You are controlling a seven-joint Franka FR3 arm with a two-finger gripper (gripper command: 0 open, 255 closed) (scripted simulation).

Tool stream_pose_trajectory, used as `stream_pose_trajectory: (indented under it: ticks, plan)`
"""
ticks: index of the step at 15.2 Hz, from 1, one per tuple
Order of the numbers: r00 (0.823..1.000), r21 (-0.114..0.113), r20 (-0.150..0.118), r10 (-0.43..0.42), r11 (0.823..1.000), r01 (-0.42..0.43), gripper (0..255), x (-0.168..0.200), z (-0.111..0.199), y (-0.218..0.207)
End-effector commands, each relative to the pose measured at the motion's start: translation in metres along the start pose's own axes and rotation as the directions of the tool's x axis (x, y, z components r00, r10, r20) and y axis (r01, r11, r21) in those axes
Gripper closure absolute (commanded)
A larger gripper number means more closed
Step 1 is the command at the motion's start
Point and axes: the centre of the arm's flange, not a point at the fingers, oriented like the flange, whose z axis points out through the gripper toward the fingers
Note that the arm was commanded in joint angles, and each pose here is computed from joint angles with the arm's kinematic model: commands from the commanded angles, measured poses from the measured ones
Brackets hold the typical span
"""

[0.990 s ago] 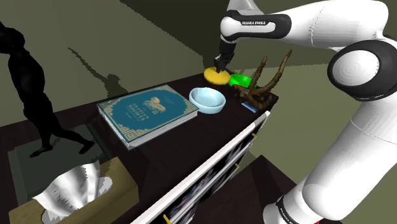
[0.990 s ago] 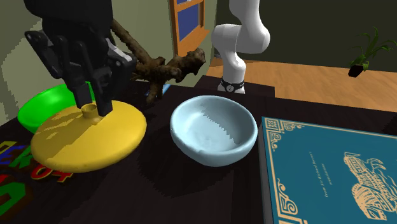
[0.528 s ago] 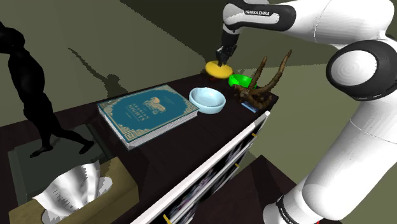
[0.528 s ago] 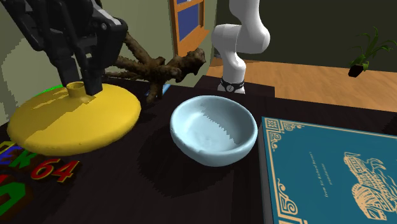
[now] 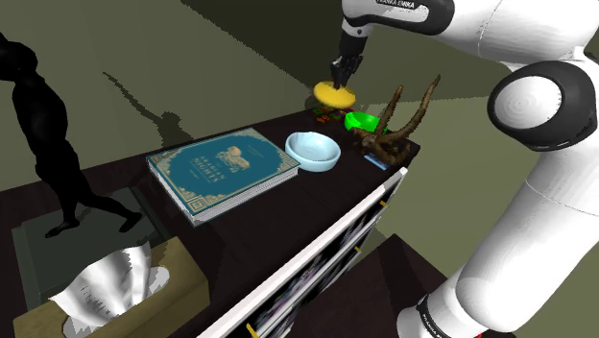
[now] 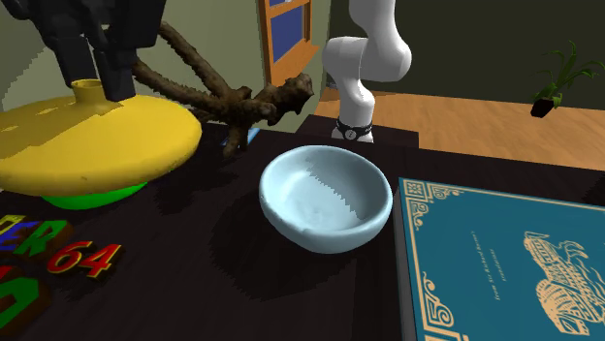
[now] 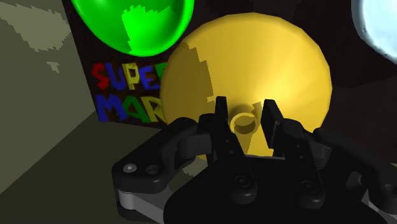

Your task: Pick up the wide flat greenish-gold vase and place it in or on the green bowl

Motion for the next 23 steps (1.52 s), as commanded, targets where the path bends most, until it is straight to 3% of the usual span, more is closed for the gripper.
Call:
stream_pose_trajectory:
  ticks: [1,14,23]
  plan:
    - [1.000,0.000,0.000,0.000,1.000,0.000,255,-0.007,-0.007,0.019]
    - [1.000,0.000,0.000,0.000,1.000,0.000,255,-0.073,-0.025,0.175]
    - [1.000,0.000,0.000,0.000,1.000,0.000,255,-0.079,0.022,0.167]
